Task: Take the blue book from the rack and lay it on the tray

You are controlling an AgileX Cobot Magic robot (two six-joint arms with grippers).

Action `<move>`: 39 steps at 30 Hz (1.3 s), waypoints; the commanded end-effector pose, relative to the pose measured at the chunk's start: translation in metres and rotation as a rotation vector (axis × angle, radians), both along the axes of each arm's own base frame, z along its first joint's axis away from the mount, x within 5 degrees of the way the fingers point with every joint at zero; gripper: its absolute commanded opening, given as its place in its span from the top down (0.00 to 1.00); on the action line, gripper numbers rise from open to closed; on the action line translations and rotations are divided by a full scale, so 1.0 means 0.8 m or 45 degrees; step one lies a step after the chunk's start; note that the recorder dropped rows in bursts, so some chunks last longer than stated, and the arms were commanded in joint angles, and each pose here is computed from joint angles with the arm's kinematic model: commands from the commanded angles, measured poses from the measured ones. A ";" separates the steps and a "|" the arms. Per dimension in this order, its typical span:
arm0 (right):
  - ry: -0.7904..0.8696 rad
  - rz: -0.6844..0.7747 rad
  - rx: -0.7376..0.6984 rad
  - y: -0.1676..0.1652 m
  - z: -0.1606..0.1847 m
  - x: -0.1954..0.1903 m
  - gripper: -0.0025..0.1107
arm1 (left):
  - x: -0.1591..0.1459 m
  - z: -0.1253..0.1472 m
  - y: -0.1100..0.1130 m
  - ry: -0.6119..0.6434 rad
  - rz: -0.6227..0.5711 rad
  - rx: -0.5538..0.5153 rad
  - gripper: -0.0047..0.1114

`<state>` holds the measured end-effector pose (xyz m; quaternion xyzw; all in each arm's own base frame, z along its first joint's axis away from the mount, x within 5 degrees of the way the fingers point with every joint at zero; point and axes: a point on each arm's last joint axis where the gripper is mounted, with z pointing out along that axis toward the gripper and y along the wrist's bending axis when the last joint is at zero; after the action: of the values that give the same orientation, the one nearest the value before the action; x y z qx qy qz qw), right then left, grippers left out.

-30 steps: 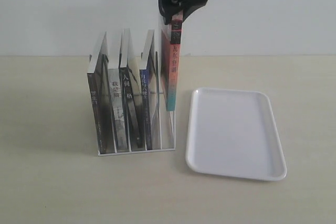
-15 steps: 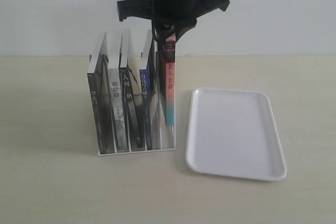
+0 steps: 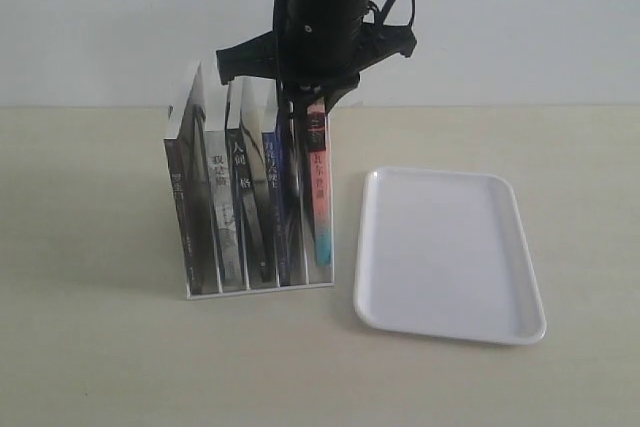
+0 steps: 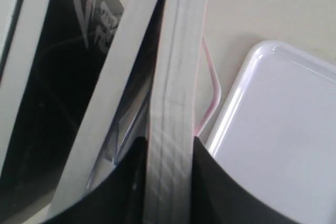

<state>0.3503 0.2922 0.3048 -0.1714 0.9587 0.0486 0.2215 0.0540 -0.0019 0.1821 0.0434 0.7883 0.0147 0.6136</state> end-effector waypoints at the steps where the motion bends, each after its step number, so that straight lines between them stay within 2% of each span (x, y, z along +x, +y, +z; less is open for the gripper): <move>1: -0.073 0.095 -0.012 0.002 0.011 -0.001 0.98 | 0.000 0.003 0.000 -0.028 0.002 -0.001 0.92; 3: -0.054 0.094 -0.029 0.001 0.010 -0.002 0.96 | 0.000 0.003 0.000 -0.028 0.002 -0.001 0.92; 5: -0.032 0.092 -0.039 0.000 0.009 -0.004 0.87 | 0.000 0.003 0.000 -0.028 0.002 -0.001 0.92; 9: 0.007 0.090 -0.043 -0.001 0.007 -0.007 0.53 | 0.000 0.003 0.000 -0.028 0.002 -0.001 0.92; 11: 0.010 0.083 -0.038 0.000 0.007 -0.007 0.43 | 0.000 0.003 0.000 -0.028 0.002 -0.001 0.92; 15: -0.028 0.074 0.015 -0.003 0.029 -0.011 0.43 | 0.000 0.003 0.000 -0.028 0.002 -0.001 0.92; 22: -0.135 0.052 0.165 -0.027 0.103 -0.042 0.43 | 0.000 0.003 0.000 -0.028 0.002 -0.001 0.92; 25: -0.092 0.088 0.278 -0.027 0.119 -0.058 0.43 | 0.000 0.003 0.000 -0.028 0.002 -0.001 0.92; 29: 0.006 0.172 0.382 -0.009 0.119 -0.073 0.43 | 0.000 0.003 0.000 -0.028 0.002 -0.001 0.92; 39: 0.052 0.311 0.406 0.053 0.093 -0.105 0.43 | 0.000 0.003 0.000 -0.028 0.002 -0.001 0.92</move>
<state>0.2658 0.3262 0.3841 -0.2477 0.9182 0.2219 0.2151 0.0540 -0.0019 0.1821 0.0434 0.7883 0.0147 0.6136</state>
